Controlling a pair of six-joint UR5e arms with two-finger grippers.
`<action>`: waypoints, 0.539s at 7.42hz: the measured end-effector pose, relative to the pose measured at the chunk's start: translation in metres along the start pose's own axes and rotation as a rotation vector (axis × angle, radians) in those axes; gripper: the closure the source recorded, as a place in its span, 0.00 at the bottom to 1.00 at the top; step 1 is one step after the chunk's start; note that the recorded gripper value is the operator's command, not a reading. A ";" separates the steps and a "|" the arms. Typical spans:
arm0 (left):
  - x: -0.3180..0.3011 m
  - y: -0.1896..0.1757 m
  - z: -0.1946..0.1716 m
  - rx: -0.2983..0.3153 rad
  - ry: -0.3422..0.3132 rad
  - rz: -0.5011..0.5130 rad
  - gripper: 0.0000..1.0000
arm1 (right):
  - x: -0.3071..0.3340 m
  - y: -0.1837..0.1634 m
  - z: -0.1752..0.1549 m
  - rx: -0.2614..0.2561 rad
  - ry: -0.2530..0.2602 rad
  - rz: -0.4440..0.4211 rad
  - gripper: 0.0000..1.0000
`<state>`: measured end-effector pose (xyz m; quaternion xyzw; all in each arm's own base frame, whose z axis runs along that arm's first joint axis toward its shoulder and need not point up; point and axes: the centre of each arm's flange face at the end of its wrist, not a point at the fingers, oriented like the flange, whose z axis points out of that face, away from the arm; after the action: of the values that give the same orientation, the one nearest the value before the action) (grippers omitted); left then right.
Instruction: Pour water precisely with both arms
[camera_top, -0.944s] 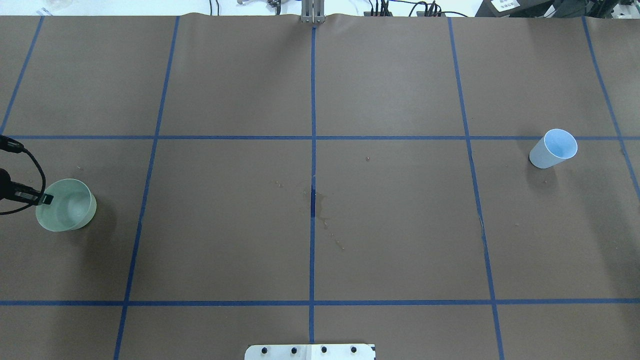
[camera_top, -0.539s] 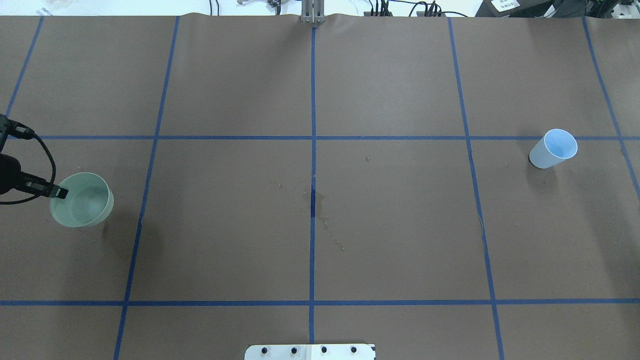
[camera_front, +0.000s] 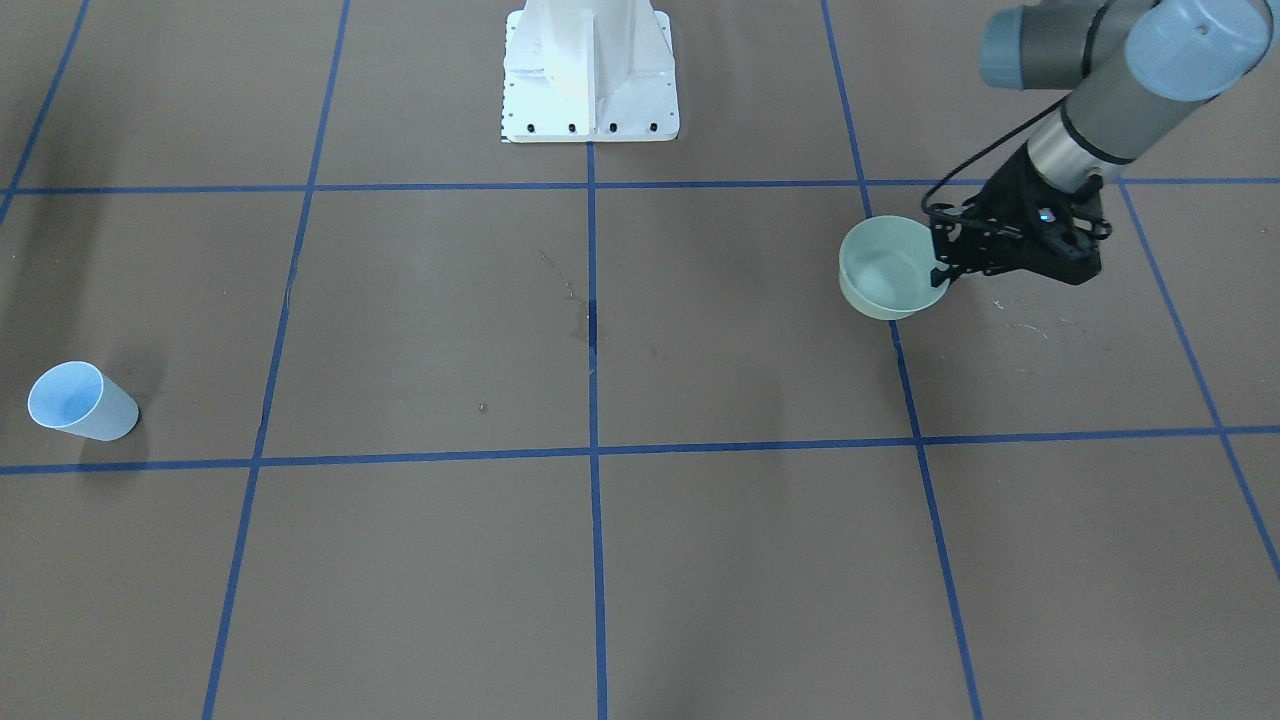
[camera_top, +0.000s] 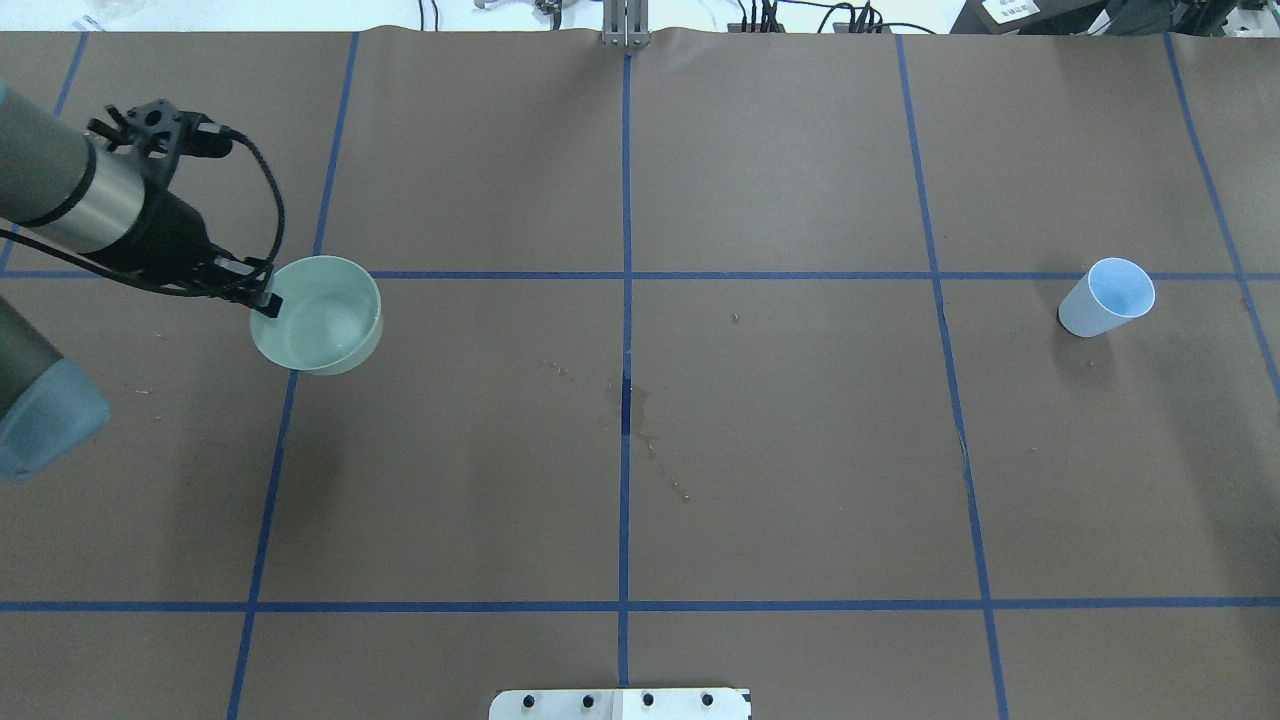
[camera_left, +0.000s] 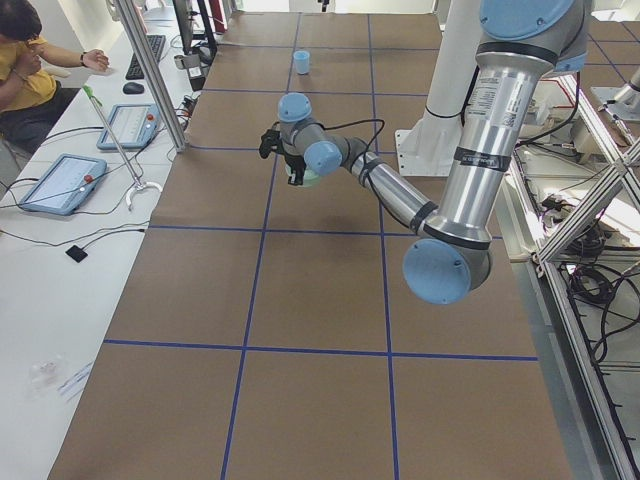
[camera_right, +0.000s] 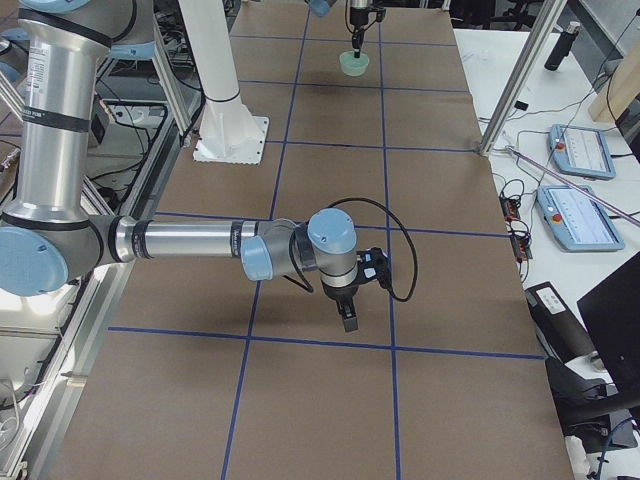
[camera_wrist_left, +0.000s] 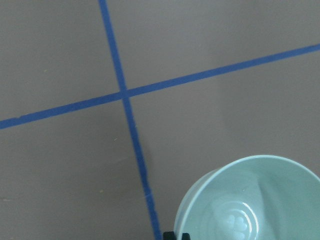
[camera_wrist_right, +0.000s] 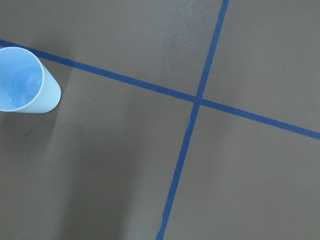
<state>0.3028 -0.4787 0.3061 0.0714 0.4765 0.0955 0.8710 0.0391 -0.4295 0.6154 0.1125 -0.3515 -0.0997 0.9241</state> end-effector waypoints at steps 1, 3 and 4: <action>0.049 -0.009 0.016 -0.008 0.009 -0.012 1.00 | 0.001 0.000 0.001 -0.002 0.000 0.002 0.00; 0.150 -0.029 0.071 -0.012 -0.002 -0.041 1.00 | 0.001 0.001 0.002 -0.004 -0.001 0.003 0.00; 0.190 -0.038 0.098 -0.017 -0.014 -0.044 1.00 | 0.002 0.001 0.002 -0.005 -0.001 0.004 0.00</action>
<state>0.4896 -0.4742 0.1954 0.0543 0.4711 0.0798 0.8768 0.0389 -0.4292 0.6184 0.1095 -0.3521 -0.0987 0.9243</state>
